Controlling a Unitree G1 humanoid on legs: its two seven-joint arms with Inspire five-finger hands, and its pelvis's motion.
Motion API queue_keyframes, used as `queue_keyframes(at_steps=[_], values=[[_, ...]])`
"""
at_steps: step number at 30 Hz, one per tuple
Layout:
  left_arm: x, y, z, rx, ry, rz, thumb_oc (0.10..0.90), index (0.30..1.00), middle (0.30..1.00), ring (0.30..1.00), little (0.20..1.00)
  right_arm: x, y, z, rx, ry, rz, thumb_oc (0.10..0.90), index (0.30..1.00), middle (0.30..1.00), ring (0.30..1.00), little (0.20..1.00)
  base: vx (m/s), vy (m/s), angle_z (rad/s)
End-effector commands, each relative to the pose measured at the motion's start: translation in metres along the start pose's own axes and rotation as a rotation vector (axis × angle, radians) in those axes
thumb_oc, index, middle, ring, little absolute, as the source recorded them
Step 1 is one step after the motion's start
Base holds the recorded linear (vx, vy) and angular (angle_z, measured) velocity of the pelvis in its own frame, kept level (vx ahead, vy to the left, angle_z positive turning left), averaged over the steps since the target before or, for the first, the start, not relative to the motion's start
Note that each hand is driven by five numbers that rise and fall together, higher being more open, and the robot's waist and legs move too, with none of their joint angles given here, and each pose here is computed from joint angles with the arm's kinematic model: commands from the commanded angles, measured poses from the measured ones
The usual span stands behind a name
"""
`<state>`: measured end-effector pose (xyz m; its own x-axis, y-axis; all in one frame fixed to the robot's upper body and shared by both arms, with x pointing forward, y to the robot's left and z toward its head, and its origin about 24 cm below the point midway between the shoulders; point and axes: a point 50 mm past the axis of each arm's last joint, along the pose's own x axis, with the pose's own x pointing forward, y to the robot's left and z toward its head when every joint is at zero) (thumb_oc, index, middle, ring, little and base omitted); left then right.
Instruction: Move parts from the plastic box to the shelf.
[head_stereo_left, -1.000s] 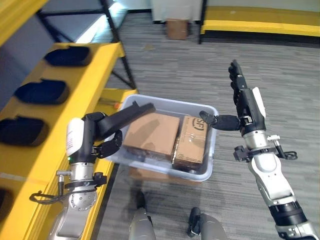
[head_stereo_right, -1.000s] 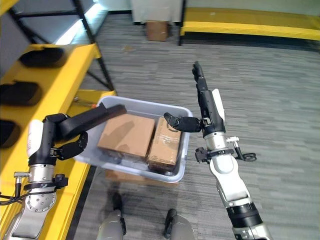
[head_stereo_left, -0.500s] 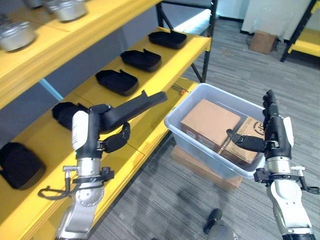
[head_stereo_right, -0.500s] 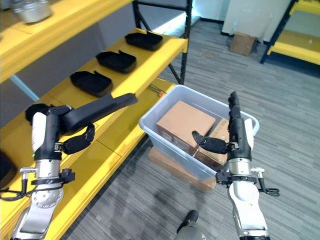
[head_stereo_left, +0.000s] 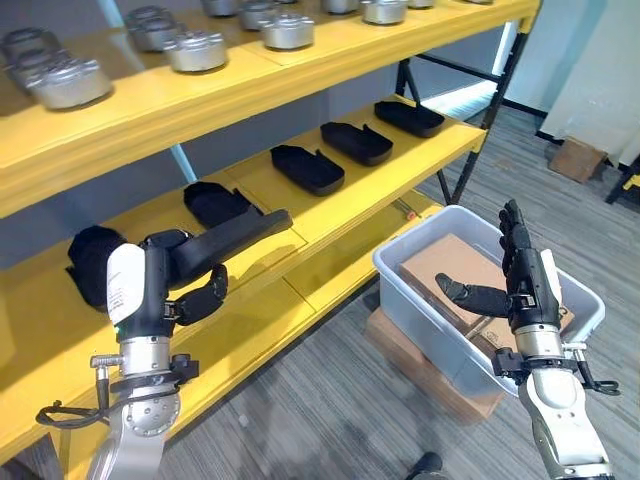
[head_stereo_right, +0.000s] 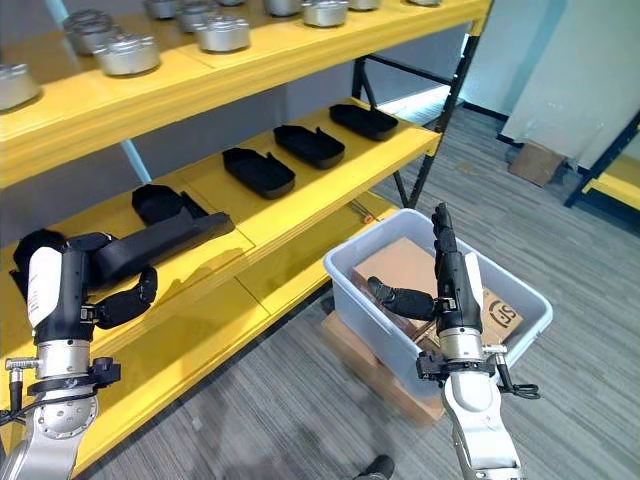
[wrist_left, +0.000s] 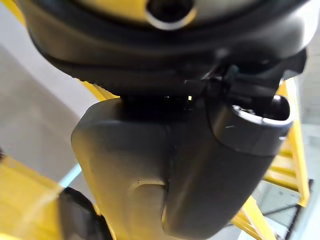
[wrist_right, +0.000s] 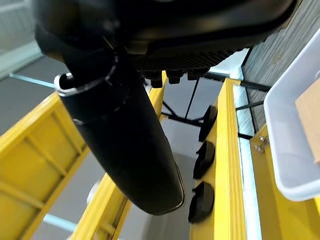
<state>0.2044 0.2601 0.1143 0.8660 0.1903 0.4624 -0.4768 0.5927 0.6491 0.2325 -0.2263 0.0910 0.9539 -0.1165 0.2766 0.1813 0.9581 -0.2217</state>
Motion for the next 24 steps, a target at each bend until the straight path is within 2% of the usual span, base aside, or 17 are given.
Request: queue_keyframes(at_steps=[1, 10, 24], values=[[0.026, 0.041, 0.047, 0.0, -0.299, 0.241, 0.4, 0.3, 0.3, 0.3, 0.3, 0.013, -0.002, 0.034, -0.016, -0.211, -0.004, 0.9, 1.0, 1.0, 1.0, 1.0, -0.02, 0.375, 0.79], [0.031, 0.027, 0.039, -0.022, -0.252, 0.161, 0.4, 0.3, 0.3, 0.3, 0.3, -0.002, -0.012, 0.019, 0.01, -0.129, 0.01, 0.9, 1.0, 1.0, 1.0, 1.0, -0.04, 0.158, 0.72], [0.019, 0.029, 0.029, -0.043, -0.182, 0.159, 0.4, 0.3, 0.3, 0.3, 0.3, -0.003, -0.007, 0.025, 0.027, -0.143, 0.088, 0.9, 1.0, 1.0, 1.0, 1.0, 0.02, -0.086, 0.01]])
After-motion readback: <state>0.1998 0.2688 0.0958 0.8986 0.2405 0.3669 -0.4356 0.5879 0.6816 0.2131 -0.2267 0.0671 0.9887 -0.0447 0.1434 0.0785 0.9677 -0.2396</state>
